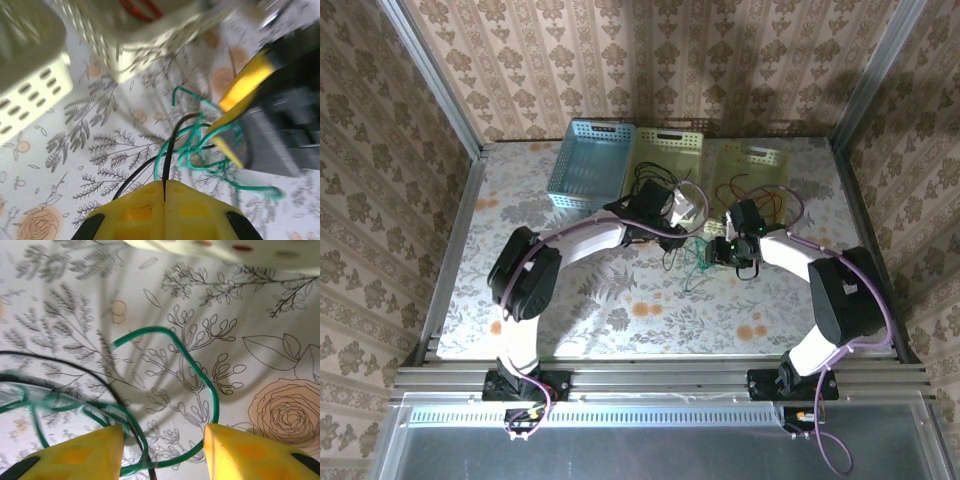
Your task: Untangle the cables
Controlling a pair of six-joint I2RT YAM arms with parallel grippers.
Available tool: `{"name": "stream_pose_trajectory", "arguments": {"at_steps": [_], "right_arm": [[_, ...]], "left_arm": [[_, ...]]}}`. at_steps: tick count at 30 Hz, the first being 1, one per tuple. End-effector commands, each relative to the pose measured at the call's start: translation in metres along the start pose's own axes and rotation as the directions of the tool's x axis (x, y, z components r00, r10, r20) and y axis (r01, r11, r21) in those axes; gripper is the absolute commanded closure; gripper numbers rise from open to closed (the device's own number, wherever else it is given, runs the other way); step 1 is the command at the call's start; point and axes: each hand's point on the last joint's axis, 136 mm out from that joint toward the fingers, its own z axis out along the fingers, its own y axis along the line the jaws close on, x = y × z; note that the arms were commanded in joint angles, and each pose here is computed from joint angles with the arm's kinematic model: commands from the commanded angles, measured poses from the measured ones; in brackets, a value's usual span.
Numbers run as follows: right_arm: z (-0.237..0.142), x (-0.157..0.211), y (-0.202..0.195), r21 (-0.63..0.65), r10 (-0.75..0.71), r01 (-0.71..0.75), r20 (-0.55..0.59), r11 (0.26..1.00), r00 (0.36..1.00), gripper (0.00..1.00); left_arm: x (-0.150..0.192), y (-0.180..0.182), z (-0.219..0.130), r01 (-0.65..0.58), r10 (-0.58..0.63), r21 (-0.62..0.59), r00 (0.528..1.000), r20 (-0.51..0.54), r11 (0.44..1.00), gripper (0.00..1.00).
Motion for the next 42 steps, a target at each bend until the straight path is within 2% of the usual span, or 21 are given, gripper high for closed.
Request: {"name": "stream_pose_trajectory", "arguments": {"at_steps": [1,4,8,12,16,19,22,25,30,37,40,41,42], "right_arm": [[0.006,0.007,-0.009,0.042,0.038,-0.036,-0.055,0.998,0.998,0.53],[0.006,0.007,-0.011,0.043,0.047,-0.045,-0.050,0.998,0.998,0.53],[0.004,0.007,-0.016,0.055,0.067,-0.064,-0.049,0.996,0.997,0.53],[0.003,0.008,-0.018,0.049,0.082,-0.079,-0.047,0.996,0.996,0.54],[0.003,0.009,-0.020,0.046,0.092,-0.090,-0.047,0.995,0.995,0.54],[0.002,0.008,-0.020,0.044,0.097,-0.095,-0.042,0.994,0.994,0.54],[0.002,0.008,-0.020,0.039,0.098,-0.097,-0.042,0.995,0.994,0.54],[0.000,0.007,-0.013,0.006,0.089,-0.088,-0.042,0.996,0.995,0.54],[-0.017,-0.004,0.008,-0.090,0.045,-0.044,0.010,0.995,0.999,0.54],[-0.052,-0.018,0.026,-0.160,0.012,0.007,0.117,0.987,0.993,0.54],[-0.063,-0.023,0.030,-0.176,0.013,0.014,0.154,0.984,0.988,0.53],[-0.063,-0.024,0.030,-0.175,0.017,0.011,0.155,0.984,0.988,0.53],[-0.074,-0.028,0.034,-0.184,0.012,0.023,0.190,0.983,0.982,0.53]], "left_arm": [[-0.024,-0.004,-0.037,-0.018,0.015,0.033,0.995,0.094,0.999,1.00],[-0.050,0.001,-0.073,-0.002,-0.006,0.044,0.981,0.193,0.999,1.00],[-0.091,0.013,-0.134,0.014,-0.023,0.029,0.931,0.364,0.999,1.00],[-0.130,0.023,-0.200,0.026,-0.036,0.027,0.842,0.539,0.999,1.00],[-0.159,0.027,-0.256,0.025,-0.040,0.033,0.732,0.680,0.999,1.00],[-0.173,0.037,-0.291,0.030,-0.030,0.014,0.659,0.751,0.999,1.00],[-0.184,0.046,-0.309,0.041,-0.003,-0.028,0.610,0.792,0.999,1.00],[-0.192,0.067,-0.303,0.096,-0.004,-0.068,0.604,0.797,0.993,1.00],[-0.204,0.118,-0.263,0.211,-0.055,-0.099,0.620,0.783,0.973,1.00],[-0.210,0.167,-0.173,0.271,-0.137,-0.063,0.657,0.742,0.960,1.00],[-0.201,0.175,-0.132,0.285,-0.179,-0.038,0.696,0.696,0.958,1.00],[-0.197,0.163,-0.111,0.272,-0.191,-0.019,0.723,0.663,0.962,0.92],[-0.191,0.160,-0.099,0.273,-0.203,-0.011,0.740,0.642,0.962,0.74]]}}
